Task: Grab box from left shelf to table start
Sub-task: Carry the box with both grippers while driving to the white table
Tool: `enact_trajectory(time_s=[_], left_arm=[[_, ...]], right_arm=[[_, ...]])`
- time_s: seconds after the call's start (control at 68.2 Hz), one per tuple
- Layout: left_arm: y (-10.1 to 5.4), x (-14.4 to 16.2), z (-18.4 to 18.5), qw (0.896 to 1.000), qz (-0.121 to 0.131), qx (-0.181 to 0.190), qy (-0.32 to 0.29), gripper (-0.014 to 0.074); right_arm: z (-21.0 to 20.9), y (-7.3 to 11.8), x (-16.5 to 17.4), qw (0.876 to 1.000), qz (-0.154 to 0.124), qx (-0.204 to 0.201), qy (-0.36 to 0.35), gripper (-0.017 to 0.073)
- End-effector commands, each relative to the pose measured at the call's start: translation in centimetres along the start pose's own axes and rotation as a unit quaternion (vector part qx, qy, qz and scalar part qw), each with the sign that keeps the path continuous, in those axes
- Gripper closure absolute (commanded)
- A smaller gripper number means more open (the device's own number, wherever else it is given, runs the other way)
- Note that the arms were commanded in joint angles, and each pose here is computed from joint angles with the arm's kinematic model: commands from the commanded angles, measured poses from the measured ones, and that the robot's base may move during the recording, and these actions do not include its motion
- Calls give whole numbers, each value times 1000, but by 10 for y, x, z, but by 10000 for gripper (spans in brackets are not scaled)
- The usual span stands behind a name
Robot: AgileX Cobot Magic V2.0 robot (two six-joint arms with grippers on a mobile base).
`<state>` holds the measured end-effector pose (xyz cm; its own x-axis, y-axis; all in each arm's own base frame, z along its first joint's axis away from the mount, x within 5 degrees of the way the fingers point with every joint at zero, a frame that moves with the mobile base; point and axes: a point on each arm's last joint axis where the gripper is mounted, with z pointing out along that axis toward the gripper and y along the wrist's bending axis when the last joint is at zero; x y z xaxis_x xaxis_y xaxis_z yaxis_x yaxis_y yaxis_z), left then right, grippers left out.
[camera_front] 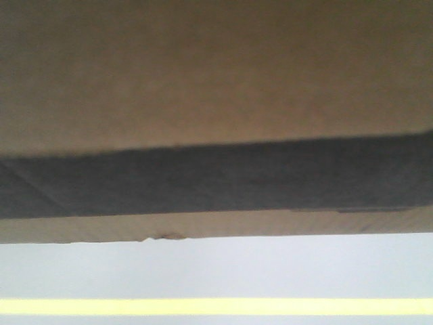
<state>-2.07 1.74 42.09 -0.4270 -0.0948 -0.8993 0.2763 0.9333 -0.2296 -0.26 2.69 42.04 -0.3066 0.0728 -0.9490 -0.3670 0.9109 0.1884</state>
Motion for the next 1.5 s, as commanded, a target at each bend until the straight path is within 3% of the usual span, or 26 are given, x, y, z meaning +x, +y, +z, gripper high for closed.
enact_trajectory(time_s=[0.0,1.482], left_arm=[[-14,-23,-13,991,-33,86,-102,694],[-14,-24,-11,991,-32,84,-100,694]], right_arm=[[-2,2,-18,998,-3,-3,-65,502],[-2,2,-17,998,-3,-3,-62,502]])
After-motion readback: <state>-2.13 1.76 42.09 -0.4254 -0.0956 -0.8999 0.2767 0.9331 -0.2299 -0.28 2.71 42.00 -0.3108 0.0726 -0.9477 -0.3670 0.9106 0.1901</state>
